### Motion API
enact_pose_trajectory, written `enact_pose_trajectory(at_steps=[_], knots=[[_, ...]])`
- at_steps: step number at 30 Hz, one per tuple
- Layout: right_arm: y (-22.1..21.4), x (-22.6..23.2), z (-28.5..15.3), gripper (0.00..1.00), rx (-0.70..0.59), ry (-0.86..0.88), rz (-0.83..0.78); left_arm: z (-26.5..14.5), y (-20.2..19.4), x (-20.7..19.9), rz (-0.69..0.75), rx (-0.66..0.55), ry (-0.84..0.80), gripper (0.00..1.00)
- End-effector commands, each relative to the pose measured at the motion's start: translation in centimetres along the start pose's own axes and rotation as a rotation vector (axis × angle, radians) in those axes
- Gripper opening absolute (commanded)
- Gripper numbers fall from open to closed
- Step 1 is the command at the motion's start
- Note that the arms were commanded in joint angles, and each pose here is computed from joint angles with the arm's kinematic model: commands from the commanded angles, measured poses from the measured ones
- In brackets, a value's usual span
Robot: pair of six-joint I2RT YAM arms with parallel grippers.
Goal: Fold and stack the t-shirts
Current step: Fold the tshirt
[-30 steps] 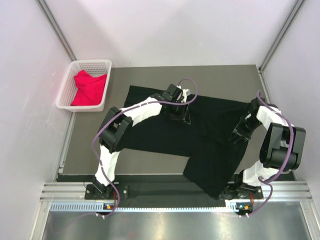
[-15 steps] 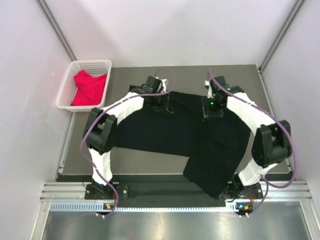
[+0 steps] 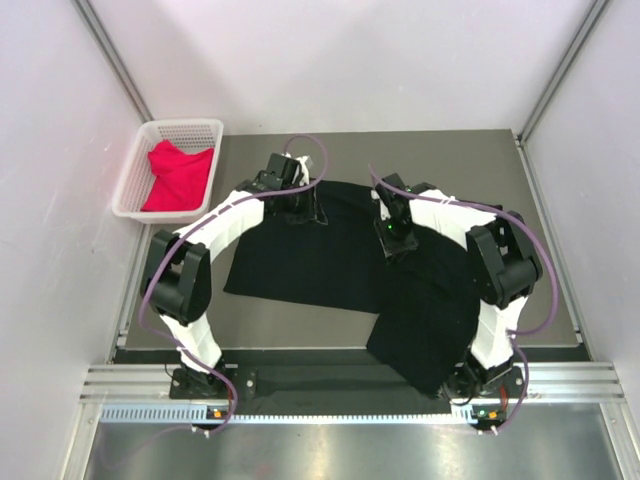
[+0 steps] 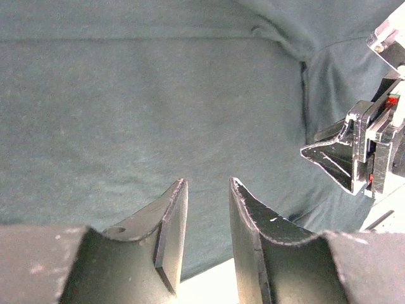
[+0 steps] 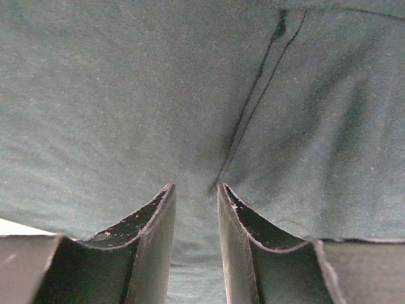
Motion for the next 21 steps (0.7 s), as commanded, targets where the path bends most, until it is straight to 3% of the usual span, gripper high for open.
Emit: enact_pose_trajectory(at_steps=[1, 21], knots=[[1.0, -0.1, -0.3, 0.33, -0.032, -0.050, 0.002, -1.9, 1.2, -0.4, 0.011, -0.060, -0.017, 0.37], [-2.0, -1.0, 1.0, 0.26, 0.040, -0.124, 0.008, -1.5, 1.8, 1.3, -0.017, -0.047, -0.007, 0.37]])
Point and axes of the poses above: each gripper's point midway between its finger pads, its own z axis out along the fingers, its own x axis along the line the jaws close on, y = z × x, the point moved 1 cm from there along -z, back along the fingers, and after that the axes turned 1 degree about -z, right-handed, at the moved point
